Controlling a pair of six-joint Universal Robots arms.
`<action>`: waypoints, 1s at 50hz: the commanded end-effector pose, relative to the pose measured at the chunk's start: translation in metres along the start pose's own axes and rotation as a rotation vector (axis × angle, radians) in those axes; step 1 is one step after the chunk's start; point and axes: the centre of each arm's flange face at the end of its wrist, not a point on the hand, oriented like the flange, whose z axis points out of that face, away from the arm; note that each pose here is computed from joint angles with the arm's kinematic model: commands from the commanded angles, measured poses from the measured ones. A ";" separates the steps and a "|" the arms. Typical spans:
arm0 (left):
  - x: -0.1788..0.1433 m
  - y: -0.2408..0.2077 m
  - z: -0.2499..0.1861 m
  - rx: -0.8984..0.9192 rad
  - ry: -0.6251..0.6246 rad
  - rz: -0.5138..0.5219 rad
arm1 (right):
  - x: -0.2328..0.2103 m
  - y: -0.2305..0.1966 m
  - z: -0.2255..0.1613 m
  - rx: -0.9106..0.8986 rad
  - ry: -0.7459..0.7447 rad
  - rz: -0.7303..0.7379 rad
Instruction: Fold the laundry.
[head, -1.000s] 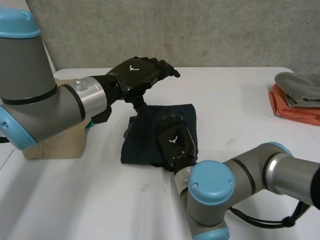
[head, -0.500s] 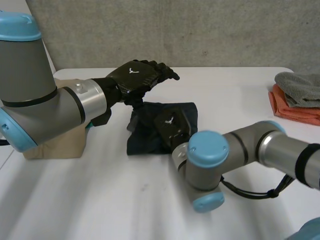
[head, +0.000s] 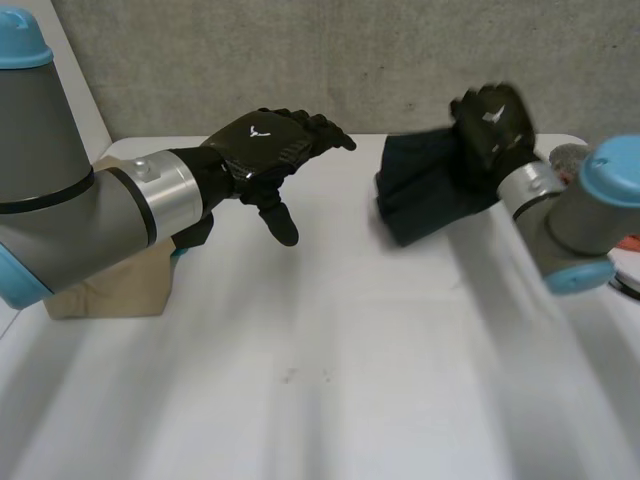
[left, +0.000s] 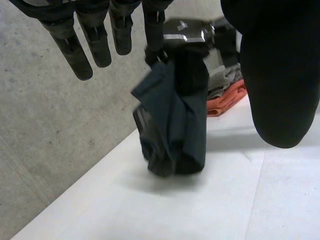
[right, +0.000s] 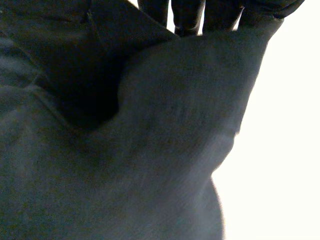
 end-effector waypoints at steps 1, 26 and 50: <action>-0.001 -0.005 0.002 0.023 -0.004 0.015 | 0.073 -0.021 0.033 0.208 0.134 0.050; 0.016 -0.005 0.006 0.021 -0.007 0.026 | 0.237 0.184 -0.046 0.060 0.271 0.077; 0.026 -0.004 0.004 0.014 0.010 0.029 | 0.246 0.145 -0.096 -0.080 0.275 0.100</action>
